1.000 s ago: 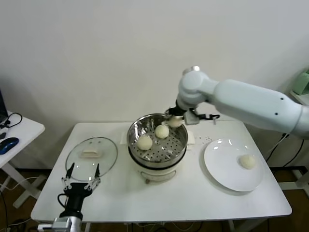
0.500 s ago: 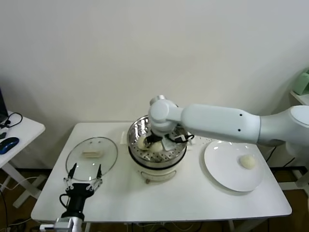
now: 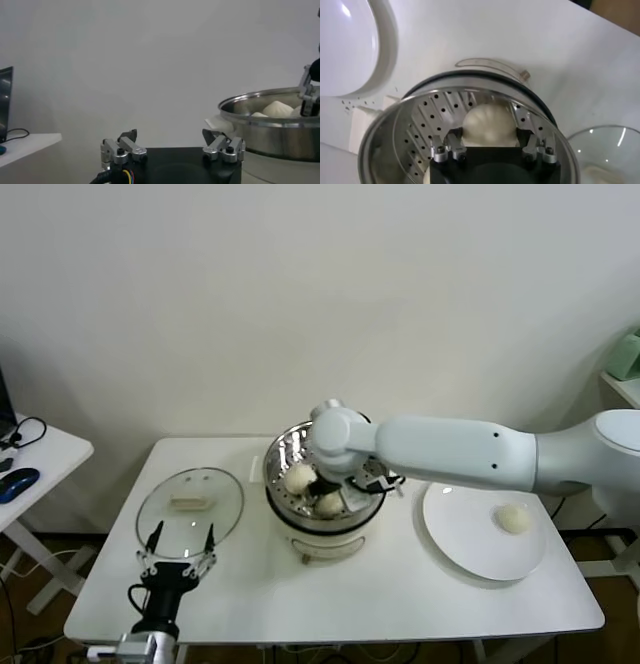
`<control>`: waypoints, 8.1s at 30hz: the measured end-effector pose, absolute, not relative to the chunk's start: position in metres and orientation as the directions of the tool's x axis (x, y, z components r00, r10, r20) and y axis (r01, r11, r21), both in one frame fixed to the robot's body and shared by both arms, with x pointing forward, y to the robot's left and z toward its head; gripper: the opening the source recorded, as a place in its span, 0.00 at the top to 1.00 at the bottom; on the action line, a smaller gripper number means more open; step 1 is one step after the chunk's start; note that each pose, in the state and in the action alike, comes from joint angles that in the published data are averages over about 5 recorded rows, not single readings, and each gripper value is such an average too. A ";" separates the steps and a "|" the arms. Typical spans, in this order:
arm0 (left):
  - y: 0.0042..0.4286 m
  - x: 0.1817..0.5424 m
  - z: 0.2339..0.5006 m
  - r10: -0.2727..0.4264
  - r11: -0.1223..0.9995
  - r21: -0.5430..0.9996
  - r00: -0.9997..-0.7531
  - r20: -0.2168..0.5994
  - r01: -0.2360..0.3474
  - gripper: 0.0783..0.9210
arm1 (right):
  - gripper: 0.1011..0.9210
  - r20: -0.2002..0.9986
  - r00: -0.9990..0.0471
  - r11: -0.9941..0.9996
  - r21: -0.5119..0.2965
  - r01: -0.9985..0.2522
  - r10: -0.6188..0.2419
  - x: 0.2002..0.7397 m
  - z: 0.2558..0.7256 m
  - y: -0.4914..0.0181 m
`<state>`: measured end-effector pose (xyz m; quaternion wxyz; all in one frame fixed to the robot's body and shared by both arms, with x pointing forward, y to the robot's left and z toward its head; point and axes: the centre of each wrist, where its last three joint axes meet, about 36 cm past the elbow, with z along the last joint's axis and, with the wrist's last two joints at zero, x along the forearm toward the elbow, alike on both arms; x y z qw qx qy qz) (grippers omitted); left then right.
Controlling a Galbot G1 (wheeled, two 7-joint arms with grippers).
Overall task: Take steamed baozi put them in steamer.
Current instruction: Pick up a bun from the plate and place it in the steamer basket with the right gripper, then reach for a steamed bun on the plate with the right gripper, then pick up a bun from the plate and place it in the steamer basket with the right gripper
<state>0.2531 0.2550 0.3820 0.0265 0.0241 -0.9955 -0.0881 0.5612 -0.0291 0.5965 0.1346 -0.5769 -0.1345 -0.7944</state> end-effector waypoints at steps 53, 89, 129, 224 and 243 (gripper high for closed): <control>0.255 0.265 0.392 -0.022 0.987 0.162 -0.999 0.043 -0.015 0.12 | 0.12 0.948 -0.267 -0.924 -0.251 -0.290 -0.174 0.624 0.691 -0.167; 0.252 0.265 0.400 -0.002 0.980 0.199 -1.000 0.007 -0.001 0.12 | 0.12 0.989 -0.145 0.045 -0.146 -0.988 0.008 0.612 0.530 -0.495; 0.253 0.275 0.394 -0.025 0.979 0.203 -1.000 0.015 -0.021 0.12 | 0.13 0.994 -0.097 0.046 -0.099 -0.994 0.052 0.653 0.453 -0.490; 0.221 0.280 0.409 0.075 0.978 0.199 -0.994 -0.075 0.059 0.12 | 0.33 0.968 -0.064 0.033 -0.057 -0.998 -0.244 0.722 0.593 -0.175; 0.218 0.282 0.410 0.084 0.978 0.197 -0.994 -0.074 0.068 0.12 | 0.16 0.973 -0.062 0.012 -0.061 -0.998 -0.224 0.724 0.584 -0.172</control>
